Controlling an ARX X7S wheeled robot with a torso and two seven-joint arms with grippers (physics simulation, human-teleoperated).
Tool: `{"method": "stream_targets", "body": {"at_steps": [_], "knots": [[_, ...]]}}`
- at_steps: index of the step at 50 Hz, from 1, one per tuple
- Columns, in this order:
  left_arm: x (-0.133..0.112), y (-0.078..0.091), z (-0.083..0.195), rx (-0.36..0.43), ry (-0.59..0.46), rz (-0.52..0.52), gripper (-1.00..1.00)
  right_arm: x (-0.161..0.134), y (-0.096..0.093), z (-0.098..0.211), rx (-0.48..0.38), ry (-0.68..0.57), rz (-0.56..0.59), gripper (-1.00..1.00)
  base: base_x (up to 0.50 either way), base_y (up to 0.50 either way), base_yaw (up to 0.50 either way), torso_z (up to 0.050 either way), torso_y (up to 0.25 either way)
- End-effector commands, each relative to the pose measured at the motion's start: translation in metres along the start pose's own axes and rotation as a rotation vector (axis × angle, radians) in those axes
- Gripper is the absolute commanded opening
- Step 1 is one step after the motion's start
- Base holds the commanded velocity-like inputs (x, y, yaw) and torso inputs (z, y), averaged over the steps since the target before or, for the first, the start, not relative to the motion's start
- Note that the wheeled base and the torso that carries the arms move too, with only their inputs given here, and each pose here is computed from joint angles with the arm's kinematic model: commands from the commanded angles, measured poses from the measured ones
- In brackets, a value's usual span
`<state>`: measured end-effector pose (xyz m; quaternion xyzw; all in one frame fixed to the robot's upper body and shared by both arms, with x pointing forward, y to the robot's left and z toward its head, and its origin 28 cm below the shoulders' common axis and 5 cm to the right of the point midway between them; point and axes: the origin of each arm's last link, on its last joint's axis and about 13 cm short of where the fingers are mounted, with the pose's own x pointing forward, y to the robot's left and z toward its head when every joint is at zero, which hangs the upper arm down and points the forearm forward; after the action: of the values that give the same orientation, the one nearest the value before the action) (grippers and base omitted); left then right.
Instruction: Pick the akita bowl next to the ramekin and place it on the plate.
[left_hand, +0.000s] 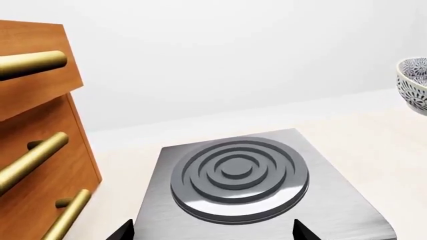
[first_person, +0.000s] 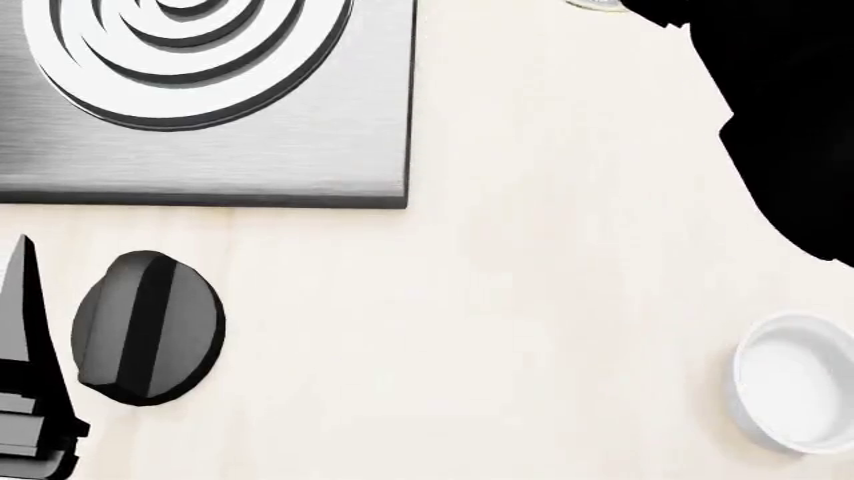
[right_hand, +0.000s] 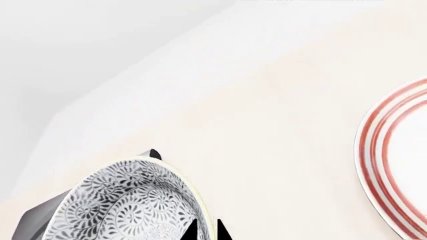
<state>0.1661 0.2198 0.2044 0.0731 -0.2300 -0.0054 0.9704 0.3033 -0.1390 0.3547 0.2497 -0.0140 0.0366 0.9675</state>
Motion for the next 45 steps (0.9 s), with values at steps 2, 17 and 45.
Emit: {"method": "stream_targets", "body": {"at_steps": [2, 17, 45], "knots": [[0.0, -0.001, 0.002, -0.002, -0.004, -0.001, 1.0, 0.008, -0.006, 0.013, 0.026, -0.027, -0.034, -1.0, 0.0, 0.0, 0.0, 0.0, 0.0], [0.002, -0.002, -0.001, 0.002, 0.0, -0.004, 1.0, 0.028, -0.019, 0.028, 0.046, -0.011, -0.091, -1.0, 0.0, 0.0, 0.0, 0.0, 0.001], [-0.002, -0.001, 0.0, 0.009, -0.002, -0.006, 1.0, 0.032, -0.037, 0.045, 0.062, -0.017, -0.201, -1.0, 0.0, 0.0, 0.0, 0.001, 0.0]]}}
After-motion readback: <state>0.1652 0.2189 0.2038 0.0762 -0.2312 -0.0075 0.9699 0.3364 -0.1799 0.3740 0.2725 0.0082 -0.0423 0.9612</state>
